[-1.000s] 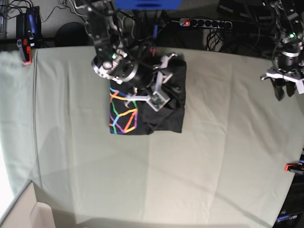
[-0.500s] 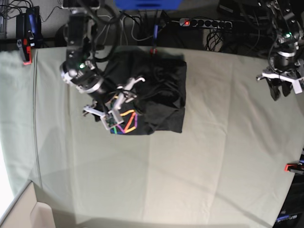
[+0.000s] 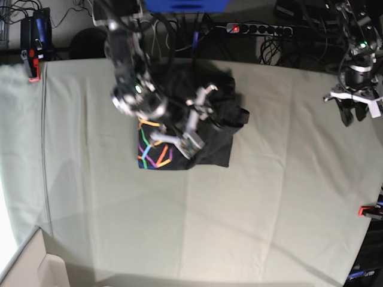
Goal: Layout the t-shirt on the table in an organized manner, then fold the t-shirt properly
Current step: 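Grasp the strip's other end with the right gripper and fold it over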
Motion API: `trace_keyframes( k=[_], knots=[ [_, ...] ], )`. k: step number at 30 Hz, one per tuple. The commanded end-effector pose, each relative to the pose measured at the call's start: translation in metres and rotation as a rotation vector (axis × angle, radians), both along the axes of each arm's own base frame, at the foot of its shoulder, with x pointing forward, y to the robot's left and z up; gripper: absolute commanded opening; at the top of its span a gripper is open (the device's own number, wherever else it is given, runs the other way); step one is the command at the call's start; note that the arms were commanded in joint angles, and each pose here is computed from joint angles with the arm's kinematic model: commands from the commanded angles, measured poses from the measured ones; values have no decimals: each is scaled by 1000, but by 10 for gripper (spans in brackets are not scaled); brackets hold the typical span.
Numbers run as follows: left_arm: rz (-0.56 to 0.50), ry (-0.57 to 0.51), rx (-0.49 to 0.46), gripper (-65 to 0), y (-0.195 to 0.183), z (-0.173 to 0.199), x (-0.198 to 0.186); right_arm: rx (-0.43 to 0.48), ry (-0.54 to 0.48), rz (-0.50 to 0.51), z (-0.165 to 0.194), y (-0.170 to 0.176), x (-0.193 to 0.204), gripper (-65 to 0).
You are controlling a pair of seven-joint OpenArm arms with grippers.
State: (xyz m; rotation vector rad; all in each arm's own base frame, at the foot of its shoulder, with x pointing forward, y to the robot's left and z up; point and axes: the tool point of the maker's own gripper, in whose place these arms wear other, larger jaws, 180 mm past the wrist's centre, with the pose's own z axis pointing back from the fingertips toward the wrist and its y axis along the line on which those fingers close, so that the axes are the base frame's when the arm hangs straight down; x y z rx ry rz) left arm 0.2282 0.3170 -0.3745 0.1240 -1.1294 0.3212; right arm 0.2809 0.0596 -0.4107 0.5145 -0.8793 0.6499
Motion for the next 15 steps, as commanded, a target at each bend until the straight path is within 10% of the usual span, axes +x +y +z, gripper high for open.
trace_keyframes(
  k=[1, 8, 15],
  knots=[
    [-2, -45, 26, -415, 5, 15, 4, 45, -44, 4, 15, 8, 15, -279],
    [0, -14, 33, -415, 9, 9, -8, 205, -93, -135, 53, -18, 63, -278],
    [-1, -23, 26, -415, 6, 10, -4, 128, -26, -151, 40, -33, 31, -278]
  ],
)
